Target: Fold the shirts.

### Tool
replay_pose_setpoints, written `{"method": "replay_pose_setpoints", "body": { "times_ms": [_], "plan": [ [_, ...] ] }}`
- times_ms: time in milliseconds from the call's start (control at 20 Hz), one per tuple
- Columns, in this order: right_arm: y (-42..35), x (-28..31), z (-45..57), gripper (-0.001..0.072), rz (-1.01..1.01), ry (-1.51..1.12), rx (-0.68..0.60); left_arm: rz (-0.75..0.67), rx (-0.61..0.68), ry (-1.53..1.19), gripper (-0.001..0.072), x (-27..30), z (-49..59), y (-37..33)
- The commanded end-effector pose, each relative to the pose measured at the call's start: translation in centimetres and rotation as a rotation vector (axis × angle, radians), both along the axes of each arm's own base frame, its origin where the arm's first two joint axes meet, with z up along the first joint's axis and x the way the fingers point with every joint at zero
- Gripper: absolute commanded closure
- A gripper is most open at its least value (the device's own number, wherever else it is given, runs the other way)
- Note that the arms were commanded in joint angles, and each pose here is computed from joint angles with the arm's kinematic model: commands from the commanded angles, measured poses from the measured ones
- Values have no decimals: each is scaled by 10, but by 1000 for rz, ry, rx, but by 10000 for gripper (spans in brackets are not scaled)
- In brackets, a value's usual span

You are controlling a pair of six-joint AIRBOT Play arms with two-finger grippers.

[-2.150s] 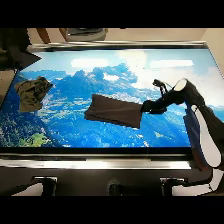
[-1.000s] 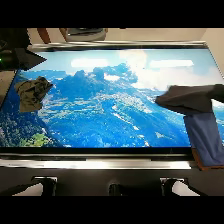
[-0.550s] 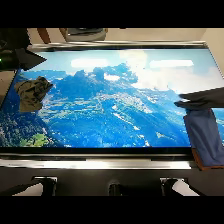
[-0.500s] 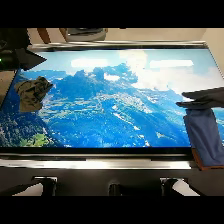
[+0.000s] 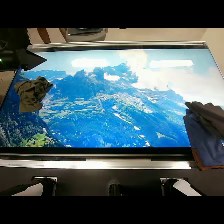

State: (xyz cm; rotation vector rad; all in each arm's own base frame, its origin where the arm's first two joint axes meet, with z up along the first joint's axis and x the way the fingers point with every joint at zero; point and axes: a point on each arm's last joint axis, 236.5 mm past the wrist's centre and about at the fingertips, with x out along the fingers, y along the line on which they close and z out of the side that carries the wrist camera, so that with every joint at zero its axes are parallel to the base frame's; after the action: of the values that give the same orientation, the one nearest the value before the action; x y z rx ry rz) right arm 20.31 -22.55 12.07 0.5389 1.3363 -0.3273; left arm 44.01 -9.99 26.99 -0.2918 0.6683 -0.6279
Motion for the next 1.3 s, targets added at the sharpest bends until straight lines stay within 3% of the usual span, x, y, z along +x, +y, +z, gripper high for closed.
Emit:
{"method": "replay_pose_setpoints", "body": {
  "times_ms": [0,450,500,550,600,700,800,950,1000,1100,1150,1250],
  "plan": [
    [15,-42,-49,664,34,190,94,-1,0,3,673,1,-2,0],
    [-1,-67,-120,663,50,295,28,12,-17,23,673,2,-3,0],
    [-8,-72,-121,611,51,314,-1,13,-18,24,673,2,-3,0],
    [-15,-71,-121,250,66,311,-32,13,-19,24,673,2,-3,0],
    [-18,-67,-117,2,113,290,-50,14,-19,22,673,1,-1,0],
    [-40,-50,-87,11,150,228,-148,25,-26,-4,675,-1,14,0],
    [-78,-5,-19,13,145,50,-362,108,48,-86,677,6,41,17],
    [-75,107,130,22,248,-358,-753,583,390,-167,678,35,62,128],
    [-45,140,163,23,315,-480,-799,643,484,-141,677,34,55,147],
    [46,190,174,23,467,-623,-696,626,585,11,674,28,13,152],
    [94,200,151,23,544,-592,-573,587,592,144,610,19,-20,145],
    [173,205,85,20,705,-447,-349,462,594,490,65,-23,-100,121]
  ]
}}
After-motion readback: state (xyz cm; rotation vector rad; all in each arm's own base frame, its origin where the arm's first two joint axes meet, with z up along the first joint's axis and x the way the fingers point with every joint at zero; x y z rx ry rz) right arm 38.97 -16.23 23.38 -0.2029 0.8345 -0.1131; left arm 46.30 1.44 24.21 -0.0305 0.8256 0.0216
